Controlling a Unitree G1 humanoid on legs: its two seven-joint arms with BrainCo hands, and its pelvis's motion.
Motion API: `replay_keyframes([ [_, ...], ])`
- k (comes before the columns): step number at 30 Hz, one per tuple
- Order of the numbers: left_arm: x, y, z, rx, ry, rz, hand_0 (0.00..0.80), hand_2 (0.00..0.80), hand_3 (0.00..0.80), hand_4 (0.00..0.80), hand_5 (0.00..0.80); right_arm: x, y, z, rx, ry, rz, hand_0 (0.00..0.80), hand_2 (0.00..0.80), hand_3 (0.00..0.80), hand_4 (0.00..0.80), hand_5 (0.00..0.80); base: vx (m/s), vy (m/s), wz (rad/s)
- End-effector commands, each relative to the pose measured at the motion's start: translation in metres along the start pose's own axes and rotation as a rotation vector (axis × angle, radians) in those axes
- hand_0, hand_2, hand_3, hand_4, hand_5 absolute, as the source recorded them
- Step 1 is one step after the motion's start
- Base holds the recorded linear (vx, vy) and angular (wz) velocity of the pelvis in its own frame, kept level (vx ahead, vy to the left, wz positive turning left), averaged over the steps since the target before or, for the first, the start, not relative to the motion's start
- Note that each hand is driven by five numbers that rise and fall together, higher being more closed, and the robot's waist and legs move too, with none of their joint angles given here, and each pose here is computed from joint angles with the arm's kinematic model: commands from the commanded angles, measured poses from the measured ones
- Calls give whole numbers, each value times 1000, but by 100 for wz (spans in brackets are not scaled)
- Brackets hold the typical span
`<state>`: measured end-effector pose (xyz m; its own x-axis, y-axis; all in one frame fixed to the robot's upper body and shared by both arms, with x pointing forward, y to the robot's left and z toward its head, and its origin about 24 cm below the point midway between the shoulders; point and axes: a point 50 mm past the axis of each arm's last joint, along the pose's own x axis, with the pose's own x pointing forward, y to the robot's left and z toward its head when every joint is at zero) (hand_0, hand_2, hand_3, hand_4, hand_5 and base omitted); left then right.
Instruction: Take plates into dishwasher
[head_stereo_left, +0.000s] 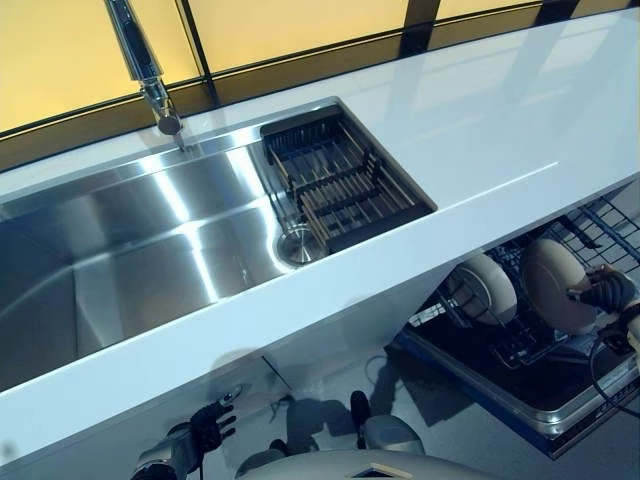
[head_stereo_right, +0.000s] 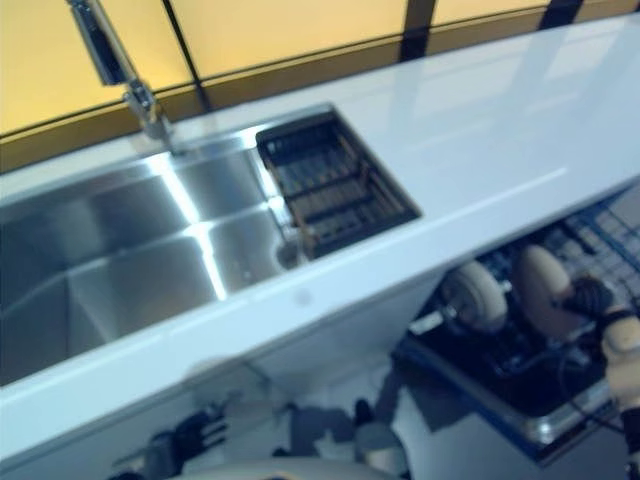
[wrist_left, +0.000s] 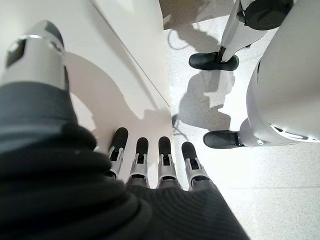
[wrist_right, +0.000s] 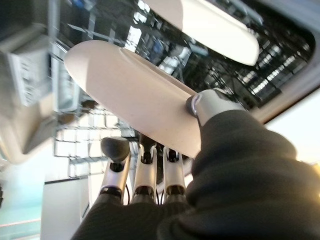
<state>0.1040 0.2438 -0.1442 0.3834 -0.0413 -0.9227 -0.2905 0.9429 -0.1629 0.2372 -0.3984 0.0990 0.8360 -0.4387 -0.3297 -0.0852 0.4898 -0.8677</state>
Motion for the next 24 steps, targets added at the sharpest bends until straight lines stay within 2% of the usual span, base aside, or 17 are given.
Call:
replay_keyframes([
  [1,-4,12,26,26,-51,32,0,0,0,0,0,8,-43,27,-14,-49,-131,800,800,800,800,800,6,-14,4],
  [15,-2,5,32,-8,-51,49,0,0,0,0,0,22,-11,40,12,-58,17,800,800,800,800,800,6,-7,4],
  [19,5,-3,19,-5,-58,56,0,0,0,0,0,26,13,43,72,-51,74,800,800,800,800,800,-2,-9,0],
  [24,3,-4,22,-3,-56,44,0,0,0,0,0,27,22,38,106,-24,131,800,800,800,800,800,15,14,5],
])
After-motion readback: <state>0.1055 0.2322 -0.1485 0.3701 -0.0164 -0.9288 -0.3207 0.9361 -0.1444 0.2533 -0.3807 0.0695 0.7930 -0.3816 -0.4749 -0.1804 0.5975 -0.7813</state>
